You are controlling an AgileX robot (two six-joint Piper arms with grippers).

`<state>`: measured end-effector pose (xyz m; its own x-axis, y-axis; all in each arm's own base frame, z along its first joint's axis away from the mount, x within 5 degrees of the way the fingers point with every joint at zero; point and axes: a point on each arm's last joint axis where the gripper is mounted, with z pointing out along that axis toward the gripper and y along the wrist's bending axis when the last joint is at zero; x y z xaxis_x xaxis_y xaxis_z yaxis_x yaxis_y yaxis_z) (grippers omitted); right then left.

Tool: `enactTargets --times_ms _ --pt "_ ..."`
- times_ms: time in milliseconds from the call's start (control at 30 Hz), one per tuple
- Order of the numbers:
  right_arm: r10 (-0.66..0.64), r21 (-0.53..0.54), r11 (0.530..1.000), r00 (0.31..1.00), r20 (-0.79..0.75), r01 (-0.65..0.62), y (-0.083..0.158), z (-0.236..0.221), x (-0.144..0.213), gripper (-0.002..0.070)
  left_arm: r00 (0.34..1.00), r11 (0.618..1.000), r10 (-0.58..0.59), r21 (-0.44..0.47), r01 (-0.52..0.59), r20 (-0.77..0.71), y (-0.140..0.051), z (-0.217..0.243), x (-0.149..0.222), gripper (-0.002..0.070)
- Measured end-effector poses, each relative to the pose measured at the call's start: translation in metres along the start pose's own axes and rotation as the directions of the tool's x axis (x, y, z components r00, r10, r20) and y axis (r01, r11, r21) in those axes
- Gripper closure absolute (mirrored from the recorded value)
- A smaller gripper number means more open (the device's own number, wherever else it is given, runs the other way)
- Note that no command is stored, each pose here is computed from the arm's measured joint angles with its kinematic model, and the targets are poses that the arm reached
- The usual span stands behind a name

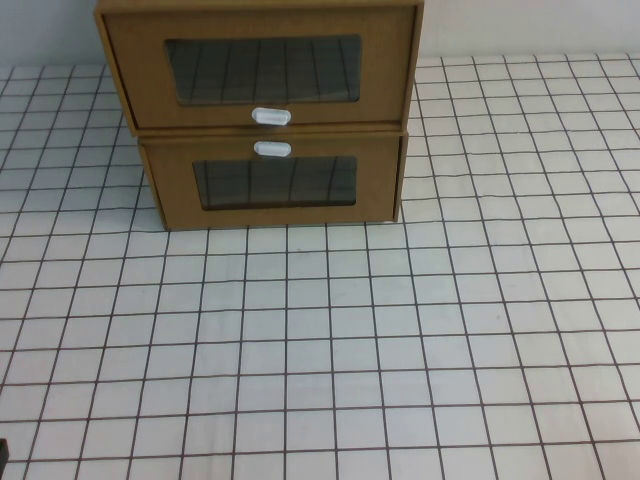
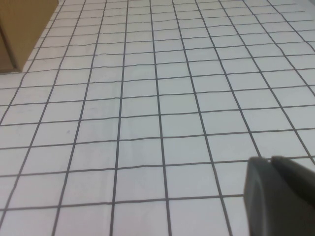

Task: Open the shoe box
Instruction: 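Pull the top drawer of the cardboard box fully open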

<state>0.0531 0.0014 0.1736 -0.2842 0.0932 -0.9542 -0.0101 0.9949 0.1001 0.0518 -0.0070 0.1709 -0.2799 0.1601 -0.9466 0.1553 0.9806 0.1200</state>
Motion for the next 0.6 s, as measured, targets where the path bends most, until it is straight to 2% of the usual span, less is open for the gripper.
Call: enactTargets --times_ms 133,267,400,500,567,600 --pt "0.0 0.0 1.0 1.0 0.0 0.0 0.0 0.0 0.0 0.0689 1.0 1.0 -0.018 0.005 0.018 0.005 0.0 0.0 0.0 0.0677" --pt "0.0 0.0 1.0 1.0 0.0 0.0 0.0 0.0 0.0 0.0689 0.981 0.983 -0.184 0.038 0.181 0.065 -0.002 0.0 -0.006 0.0677" --pt "0.0 0.0 1.0 1.0 0.0 0.0 0.0 0.0 0.0 0.0689 0.902 0.909 -0.415 0.102 0.405 0.12 -0.004 -0.001 -0.014 0.0677" --pt "0.0 0.0 1.0 1.0 0.0 0.0 0.0 0.0 0.0 0.0689 0.812 0.825 -0.564 0.156 0.544 0.153 -0.004 -0.002 -0.019 0.0677" --pt "0.0 0.0 1.0 1.0 0.0 0.0 0.0 0.0 0.0 0.0689 0.775 0.794 -0.607 0.173 0.582 0.175 -0.003 -0.003 -0.022 0.0677" --pt "0.0 0.0 1.0 1.0 0.0 0.0 0.0 0.0 0.0 0.0689 0.768 0.792 -0.61 0.175 0.585 0.192 -0.002 -0.003 -0.024 0.0677"
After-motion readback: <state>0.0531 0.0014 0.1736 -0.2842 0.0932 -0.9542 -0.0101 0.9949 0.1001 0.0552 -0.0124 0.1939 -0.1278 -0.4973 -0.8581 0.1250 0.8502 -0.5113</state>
